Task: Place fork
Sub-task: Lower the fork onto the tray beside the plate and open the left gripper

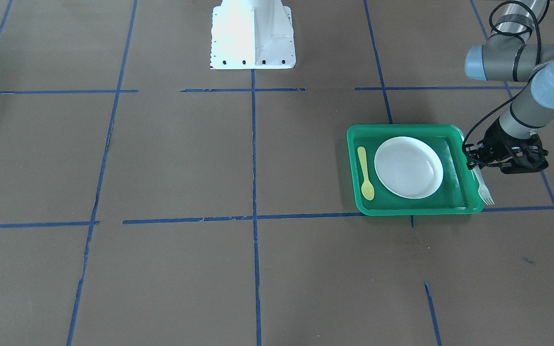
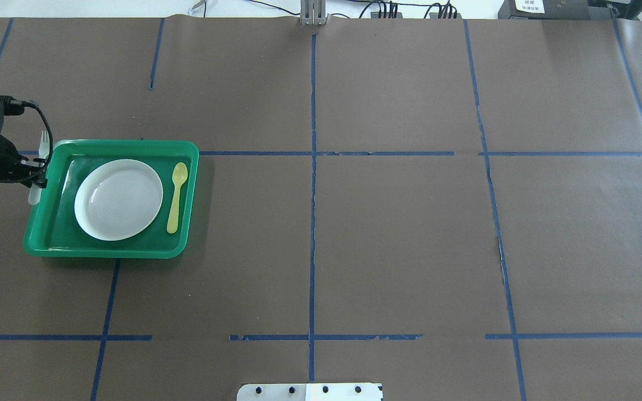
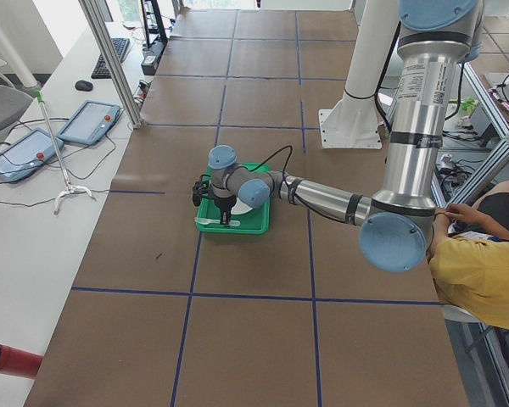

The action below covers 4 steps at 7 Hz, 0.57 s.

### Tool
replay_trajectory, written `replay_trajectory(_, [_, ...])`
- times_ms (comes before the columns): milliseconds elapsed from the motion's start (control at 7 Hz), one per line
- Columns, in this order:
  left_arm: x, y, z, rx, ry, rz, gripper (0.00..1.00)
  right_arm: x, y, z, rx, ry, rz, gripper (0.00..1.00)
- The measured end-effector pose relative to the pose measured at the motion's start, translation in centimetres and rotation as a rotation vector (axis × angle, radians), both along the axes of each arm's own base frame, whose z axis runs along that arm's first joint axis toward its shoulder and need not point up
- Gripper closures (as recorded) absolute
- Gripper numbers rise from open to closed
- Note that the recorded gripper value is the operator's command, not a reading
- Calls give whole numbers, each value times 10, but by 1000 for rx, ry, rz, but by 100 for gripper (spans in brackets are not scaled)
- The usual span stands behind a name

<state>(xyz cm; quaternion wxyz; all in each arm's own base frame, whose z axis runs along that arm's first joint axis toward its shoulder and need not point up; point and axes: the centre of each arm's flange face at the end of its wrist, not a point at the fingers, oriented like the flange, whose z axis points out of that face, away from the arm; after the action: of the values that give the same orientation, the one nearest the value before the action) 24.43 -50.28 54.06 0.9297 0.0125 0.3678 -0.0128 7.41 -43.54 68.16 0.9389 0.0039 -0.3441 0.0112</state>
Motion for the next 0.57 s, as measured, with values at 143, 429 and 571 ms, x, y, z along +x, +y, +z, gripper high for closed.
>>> replay_trajectory(143, [10,6,-1,-27,29,27,100,0,0,0,0,0,0,0])
replay_trajectory(429, [32,19,-2,-57,51,72,100,0,0,0,1,0,0,0])
replay_trajectory(571, [36,22,0,-63,51,81,100,0,0,0,1,0,0,0])
